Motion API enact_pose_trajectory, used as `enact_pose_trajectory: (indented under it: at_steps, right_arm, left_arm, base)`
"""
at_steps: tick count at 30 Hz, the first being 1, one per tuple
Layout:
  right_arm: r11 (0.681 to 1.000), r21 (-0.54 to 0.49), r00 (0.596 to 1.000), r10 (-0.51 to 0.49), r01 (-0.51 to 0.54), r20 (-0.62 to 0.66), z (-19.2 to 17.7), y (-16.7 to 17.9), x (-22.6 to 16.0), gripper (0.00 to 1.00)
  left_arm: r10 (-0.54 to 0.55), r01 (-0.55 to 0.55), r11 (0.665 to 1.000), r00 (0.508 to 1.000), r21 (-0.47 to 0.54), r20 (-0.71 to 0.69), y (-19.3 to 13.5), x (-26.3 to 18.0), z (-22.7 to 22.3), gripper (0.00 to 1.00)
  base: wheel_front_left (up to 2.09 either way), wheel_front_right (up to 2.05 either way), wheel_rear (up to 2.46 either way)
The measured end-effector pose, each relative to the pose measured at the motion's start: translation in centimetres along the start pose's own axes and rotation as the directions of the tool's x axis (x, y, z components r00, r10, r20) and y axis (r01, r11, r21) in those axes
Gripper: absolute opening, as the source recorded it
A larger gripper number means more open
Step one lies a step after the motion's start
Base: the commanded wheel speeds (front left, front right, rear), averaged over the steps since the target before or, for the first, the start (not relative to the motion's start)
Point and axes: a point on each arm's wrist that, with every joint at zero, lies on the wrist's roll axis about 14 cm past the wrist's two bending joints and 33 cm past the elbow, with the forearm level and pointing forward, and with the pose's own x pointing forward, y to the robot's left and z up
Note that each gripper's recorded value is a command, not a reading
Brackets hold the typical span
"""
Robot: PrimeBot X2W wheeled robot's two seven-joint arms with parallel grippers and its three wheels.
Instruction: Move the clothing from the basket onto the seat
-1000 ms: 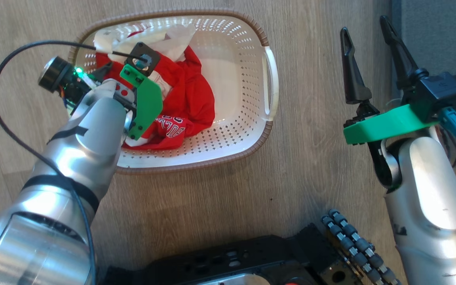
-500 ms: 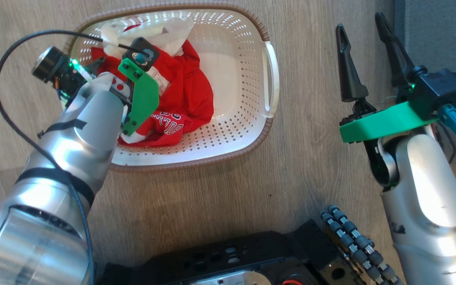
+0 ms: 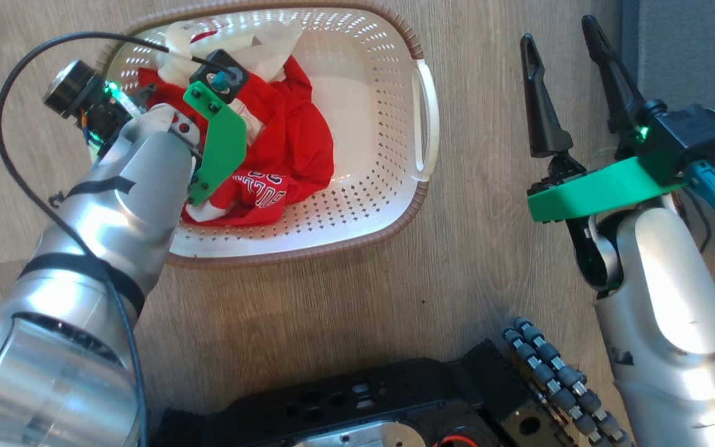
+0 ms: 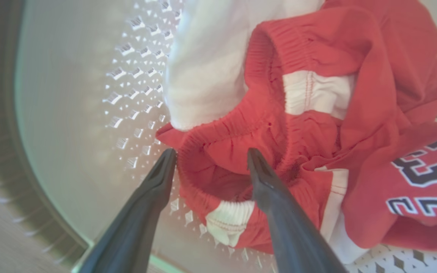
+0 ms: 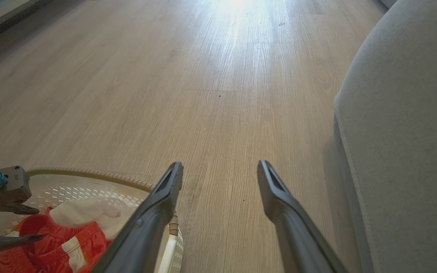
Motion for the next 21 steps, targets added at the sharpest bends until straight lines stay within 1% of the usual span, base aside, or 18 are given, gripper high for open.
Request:
enact_pose_trajectory:
  at_steps: [6,8,11,17,18,19,20,21]
  right_arm:
    - [1.0,0.009,1.0,0.001,-0.001,-0.011,-0.5,0.1,0.0,1.0]
    - [1.0,0.009,1.0,0.001,-0.001,-0.013,-0.6,0.0,0.0,1.0]
    - [1.0,0.011,1.0,0.002,-0.002,-0.016,-0.8,0.1,0.0,1.0]
    - [1.0,0.017,1.0,0.006,-0.006,-0.022,-1.0,0.2,0.0,1.0]
    - [1.0,0.017,1.0,0.007,-0.006,-0.023,-1.1,0.2,0.0,1.0]
    - [1.0,0.017,1.0,0.008,-0.007,-0.024,-1.1,0.3,0.0,1.0]
    - [1.0,0.019,1.0,0.008,-0.007,-0.024,-1.1,0.3,0.0,1.0]
    - [1.0,0.022,1.0,0.007,-0.007,-0.023,-1.1,0.3,0.0,1.0]
  left_arm:
    - [-0.003,0.003,0.999,1.0,0.033,-0.014,0.0,0.4,-0.2,0.88]
    - [-0.005,0.006,0.999,1.0,0.038,-0.018,-0.2,0.5,-0.3,0.8]
    - [-0.004,0.006,0.998,0.999,0.055,-0.032,-0.2,0.6,-0.5,0.73]
    - [0.0,0.004,0.996,0.999,0.086,-0.046,-0.2,0.8,-0.8,0.66]
    - [0.001,0.003,0.996,0.999,0.09,-0.047,-0.2,0.8,-0.8,0.61]
    - [0.002,0.002,0.996,0.999,0.092,-0.048,-0.1,0.8,-0.8,0.47]
    - [0.004,0.001,0.995,0.999,0.096,-0.049,-0.1,0.8,-0.7,0.32]
    - [0.005,0.0,0.995,0.999,0.101,-0.049,0.0,0.8,-0.7,0.09]
  base:
    - [0.0,0.0,0.0]
    - [0.0,0.0,0.0]
    - [0.0,0.0,0.0]
    - [0.0,0.0,0.0]
    - [0.0,0.0,0.0]
    - [0.0,0.0,0.0]
    - [0.0,0.0,0.0]
    - [0.0,0.0,0.0]
